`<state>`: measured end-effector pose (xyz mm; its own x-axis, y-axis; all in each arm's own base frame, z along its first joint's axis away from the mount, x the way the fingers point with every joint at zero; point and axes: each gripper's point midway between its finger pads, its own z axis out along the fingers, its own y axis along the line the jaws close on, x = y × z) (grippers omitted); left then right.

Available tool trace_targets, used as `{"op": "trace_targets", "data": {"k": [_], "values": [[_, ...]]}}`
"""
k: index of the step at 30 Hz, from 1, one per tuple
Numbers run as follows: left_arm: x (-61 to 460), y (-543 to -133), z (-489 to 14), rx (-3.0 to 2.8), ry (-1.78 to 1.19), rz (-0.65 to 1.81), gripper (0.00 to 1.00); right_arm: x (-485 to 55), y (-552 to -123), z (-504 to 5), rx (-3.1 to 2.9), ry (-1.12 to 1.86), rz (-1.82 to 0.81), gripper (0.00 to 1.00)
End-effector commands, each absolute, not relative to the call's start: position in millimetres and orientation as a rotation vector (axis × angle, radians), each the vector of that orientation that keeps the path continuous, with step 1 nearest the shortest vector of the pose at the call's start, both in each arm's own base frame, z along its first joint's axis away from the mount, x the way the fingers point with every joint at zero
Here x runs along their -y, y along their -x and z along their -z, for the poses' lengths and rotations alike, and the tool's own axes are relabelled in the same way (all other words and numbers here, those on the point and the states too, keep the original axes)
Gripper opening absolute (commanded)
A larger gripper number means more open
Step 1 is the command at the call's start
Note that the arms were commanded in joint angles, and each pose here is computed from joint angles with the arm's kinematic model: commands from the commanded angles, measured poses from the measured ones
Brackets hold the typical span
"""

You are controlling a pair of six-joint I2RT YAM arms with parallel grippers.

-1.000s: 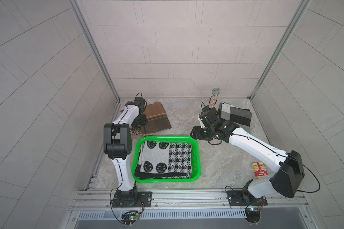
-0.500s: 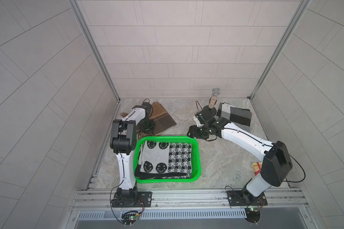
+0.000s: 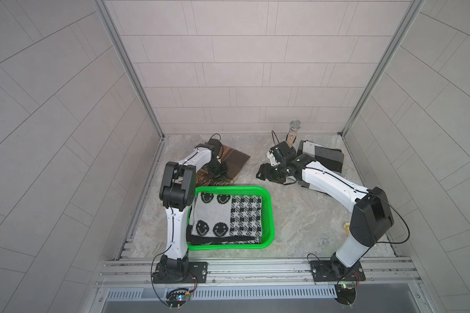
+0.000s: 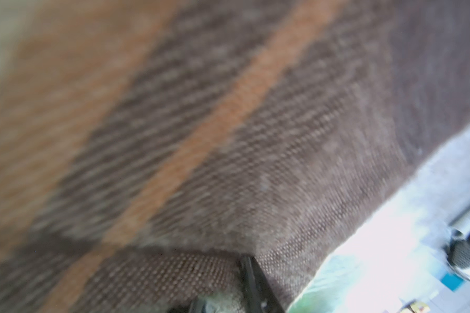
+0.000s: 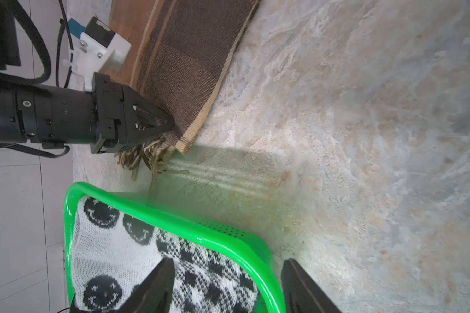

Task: Put the folded scarf in the basket
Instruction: Adjust the scarf at the center of the board.

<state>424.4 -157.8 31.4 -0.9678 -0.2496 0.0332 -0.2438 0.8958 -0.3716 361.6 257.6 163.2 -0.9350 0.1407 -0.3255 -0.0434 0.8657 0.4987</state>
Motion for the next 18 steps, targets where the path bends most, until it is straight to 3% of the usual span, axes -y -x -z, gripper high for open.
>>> {"op": "trace_targets", "data": {"k": [1,5,11,18], "values": [[187,-427,-40,-3.032,0.249,0.701,0.27,-260,-376,-160,-2.675,-0.080,-0.737,0.69],[192,-427,-58,-3.000,0.195,0.732,0.27,-263,-388,-154,-2.679,-0.093,-0.740,0.69],[147,-443,-98,-2.876,0.286,0.575,0.32,-262,-391,-155,-2.672,-0.094,-0.744,0.69],[95,-468,-88,-2.868,0.436,0.407,0.33,-262,-390,-149,-2.685,-0.095,-0.750,0.70]]}}
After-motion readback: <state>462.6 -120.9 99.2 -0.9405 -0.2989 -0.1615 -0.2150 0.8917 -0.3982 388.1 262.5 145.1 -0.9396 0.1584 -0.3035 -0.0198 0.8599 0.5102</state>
